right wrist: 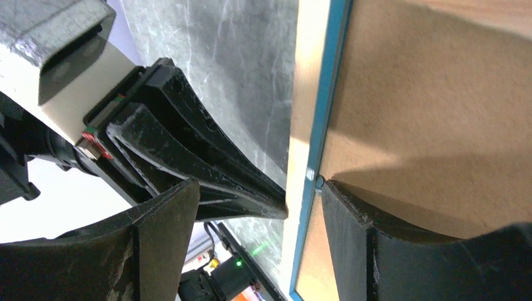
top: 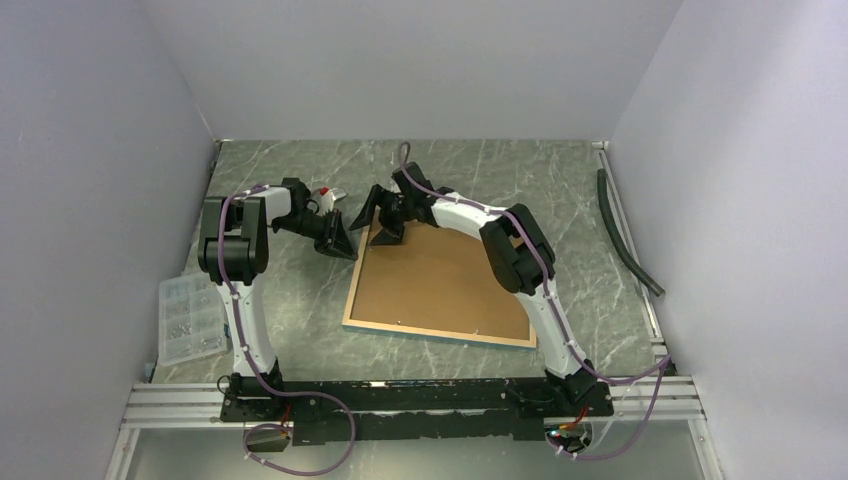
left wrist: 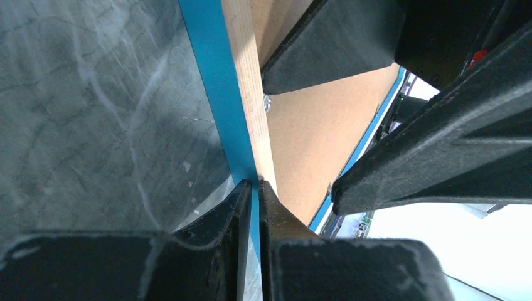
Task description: Put the photo into the frame
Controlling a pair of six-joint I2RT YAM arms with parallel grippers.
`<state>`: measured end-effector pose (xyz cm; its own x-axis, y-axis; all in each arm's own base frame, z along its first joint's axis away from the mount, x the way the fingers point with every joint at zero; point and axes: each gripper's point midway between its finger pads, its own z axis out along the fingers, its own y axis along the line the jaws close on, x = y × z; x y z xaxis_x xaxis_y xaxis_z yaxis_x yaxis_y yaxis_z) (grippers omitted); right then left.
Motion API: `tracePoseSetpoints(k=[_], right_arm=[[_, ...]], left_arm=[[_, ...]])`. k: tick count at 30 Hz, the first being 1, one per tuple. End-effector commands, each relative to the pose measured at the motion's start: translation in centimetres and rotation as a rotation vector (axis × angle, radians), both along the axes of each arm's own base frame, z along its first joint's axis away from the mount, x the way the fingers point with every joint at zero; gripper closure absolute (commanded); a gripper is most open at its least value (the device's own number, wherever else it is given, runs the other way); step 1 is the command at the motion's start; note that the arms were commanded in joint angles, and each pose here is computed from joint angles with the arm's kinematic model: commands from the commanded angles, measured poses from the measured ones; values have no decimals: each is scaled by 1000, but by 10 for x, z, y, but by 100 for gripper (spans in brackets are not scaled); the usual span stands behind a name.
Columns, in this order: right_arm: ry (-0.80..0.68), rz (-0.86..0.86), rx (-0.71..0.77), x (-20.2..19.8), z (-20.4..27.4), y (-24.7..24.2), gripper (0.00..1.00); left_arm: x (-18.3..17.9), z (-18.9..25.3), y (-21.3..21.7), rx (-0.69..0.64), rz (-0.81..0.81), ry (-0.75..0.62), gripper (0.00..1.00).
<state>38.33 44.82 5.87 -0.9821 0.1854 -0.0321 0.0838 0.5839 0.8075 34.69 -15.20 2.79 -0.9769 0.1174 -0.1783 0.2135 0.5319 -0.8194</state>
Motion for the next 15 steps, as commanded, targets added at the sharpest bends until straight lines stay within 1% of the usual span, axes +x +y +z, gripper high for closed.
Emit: tracePoseSetpoints(k=[1, 9, 15], right_arm=[[4, 120, 36, -22, -2, 29, 25], [6, 176, 51, -29, -2, 32, 25], [-93, 151, 88, 1, 36, 14, 23]], left_arm=[[7, -3, -4, 14, -8, -34, 85], [8, -5, -5, 18, -13, -31, 86], [6, -2, -5, 22, -17, -38, 86]])
